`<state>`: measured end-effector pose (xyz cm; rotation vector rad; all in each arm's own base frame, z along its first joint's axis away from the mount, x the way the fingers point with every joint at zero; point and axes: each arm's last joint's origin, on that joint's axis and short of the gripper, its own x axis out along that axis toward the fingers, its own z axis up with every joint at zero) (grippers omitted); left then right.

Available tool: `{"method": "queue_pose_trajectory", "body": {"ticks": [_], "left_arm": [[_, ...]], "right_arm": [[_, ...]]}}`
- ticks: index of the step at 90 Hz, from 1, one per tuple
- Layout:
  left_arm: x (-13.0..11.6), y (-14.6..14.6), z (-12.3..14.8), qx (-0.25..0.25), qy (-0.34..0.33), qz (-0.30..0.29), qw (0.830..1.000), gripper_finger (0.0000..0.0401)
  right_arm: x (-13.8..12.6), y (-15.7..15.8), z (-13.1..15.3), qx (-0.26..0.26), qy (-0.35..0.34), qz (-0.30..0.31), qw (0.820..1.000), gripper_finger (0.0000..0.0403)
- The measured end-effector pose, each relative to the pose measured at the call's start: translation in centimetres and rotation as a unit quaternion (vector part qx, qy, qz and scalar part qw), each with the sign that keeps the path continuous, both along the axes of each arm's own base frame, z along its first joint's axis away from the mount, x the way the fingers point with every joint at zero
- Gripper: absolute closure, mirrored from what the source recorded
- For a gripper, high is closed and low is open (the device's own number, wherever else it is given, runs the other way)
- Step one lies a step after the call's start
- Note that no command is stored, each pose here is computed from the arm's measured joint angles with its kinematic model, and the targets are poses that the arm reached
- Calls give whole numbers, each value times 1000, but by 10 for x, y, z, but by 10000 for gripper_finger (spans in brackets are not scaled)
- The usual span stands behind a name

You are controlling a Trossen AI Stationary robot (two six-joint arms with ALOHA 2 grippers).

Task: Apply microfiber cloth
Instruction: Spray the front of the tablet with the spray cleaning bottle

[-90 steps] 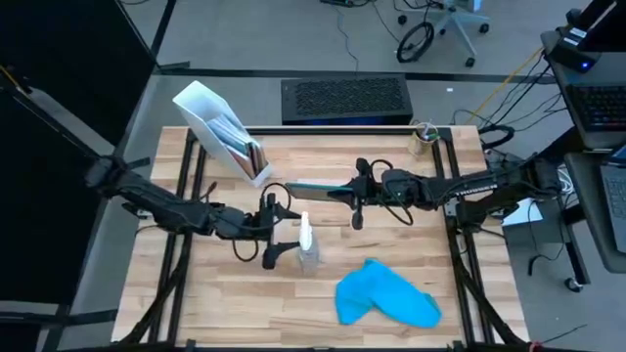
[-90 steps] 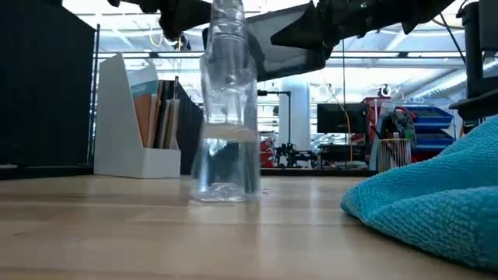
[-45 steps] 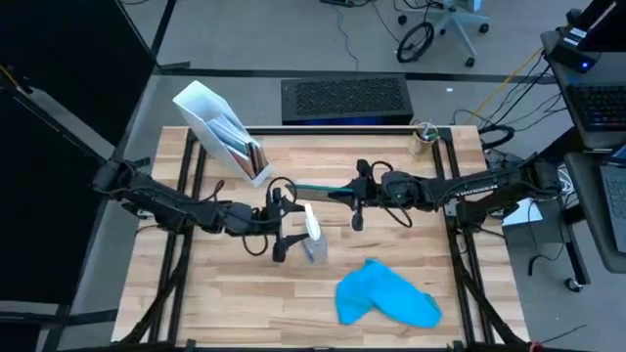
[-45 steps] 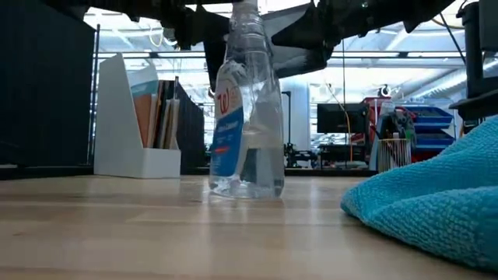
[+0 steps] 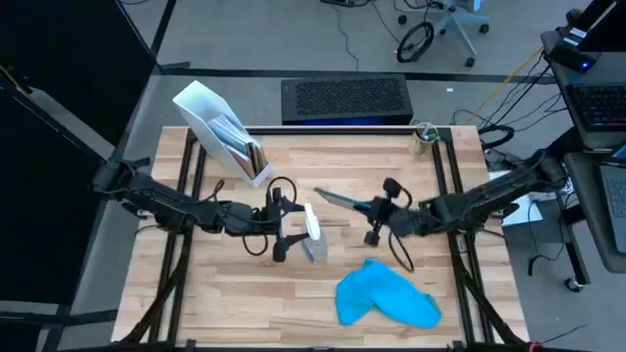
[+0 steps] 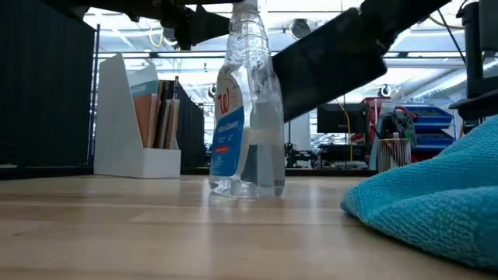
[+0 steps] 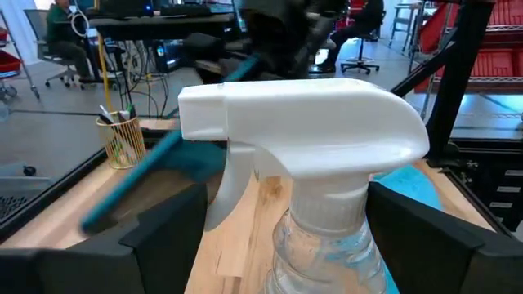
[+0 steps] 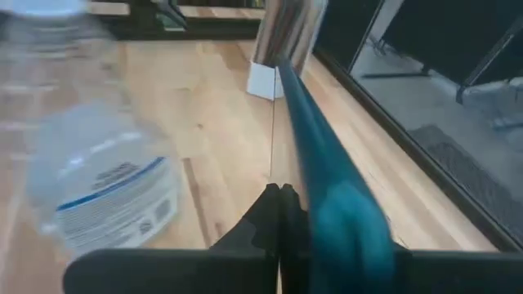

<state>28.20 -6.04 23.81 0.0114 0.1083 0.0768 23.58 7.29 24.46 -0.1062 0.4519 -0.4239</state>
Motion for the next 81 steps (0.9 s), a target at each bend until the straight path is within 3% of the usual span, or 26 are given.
{"method": "queue_pose_trajectory", "body": {"ticks": [14,32,81], "left_arm": [[0,0,0,0,0,2,1000,90],[0,0,0,0,0,2,1000,90],[0,0,0,-2,-1,-1,1000,90]], "right_arm": [[-10,27,-1,-53,7,37,998,394],[-28,47,9,-66,-17,73,995,394],[-29,50,15,-67,-23,113,991,394]]}}
